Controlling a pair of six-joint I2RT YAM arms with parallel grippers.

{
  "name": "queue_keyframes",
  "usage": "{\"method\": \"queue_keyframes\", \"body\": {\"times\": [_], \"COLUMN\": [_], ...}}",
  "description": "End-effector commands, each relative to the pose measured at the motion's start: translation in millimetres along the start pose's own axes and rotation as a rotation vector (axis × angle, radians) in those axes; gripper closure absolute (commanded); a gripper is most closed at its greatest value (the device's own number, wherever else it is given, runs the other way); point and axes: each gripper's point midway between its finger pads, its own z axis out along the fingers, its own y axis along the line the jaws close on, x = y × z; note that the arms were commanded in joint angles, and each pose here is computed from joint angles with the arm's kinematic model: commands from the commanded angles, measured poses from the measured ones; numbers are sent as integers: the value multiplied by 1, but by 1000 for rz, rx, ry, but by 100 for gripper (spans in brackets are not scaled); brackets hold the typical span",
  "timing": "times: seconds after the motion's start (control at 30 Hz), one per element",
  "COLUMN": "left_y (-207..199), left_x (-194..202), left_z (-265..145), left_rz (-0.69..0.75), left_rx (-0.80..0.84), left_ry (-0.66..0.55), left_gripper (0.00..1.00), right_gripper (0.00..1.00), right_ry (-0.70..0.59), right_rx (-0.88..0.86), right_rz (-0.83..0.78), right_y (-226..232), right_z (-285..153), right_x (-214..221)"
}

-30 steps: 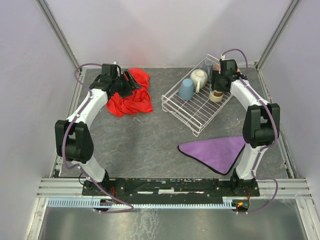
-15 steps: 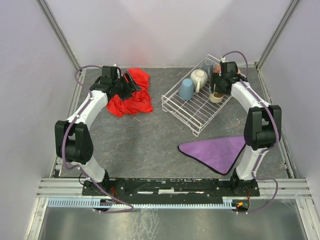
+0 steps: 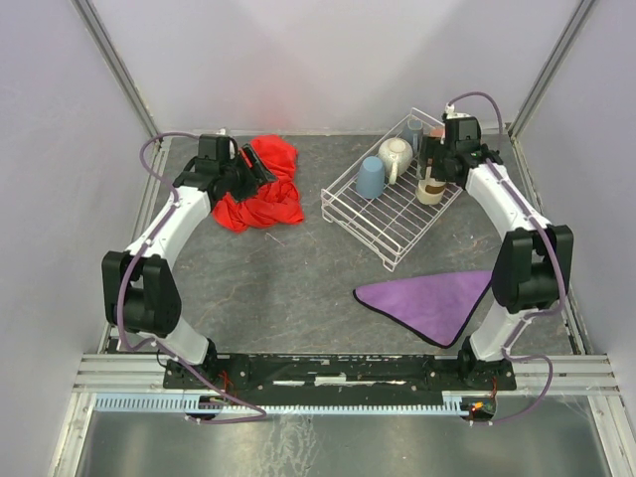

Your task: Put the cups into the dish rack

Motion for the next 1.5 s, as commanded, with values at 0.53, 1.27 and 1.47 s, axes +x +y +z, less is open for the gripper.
{"method": "queue_keyframes", "body": {"times": [0.53,1.27,1.47], "left_y": [45,173,179], "left_x": [-80,-4,16], "left_z": [-45,-39,-53], "left_rz": [211,535,536], "left_rx": [-284,-217,-164], "left_ry": [-403,-740,-861], "left_gripper": [1,1,1], "right_gripper": [0,0,0], "right_ry": [-266,-159,-189], "right_rx": [-1,16,87], "right_rz": [230,150,159], "right_y": [-20,-34,-46], "right_z": [-149,-155,-135], "right_x": [-33,20,31]}}
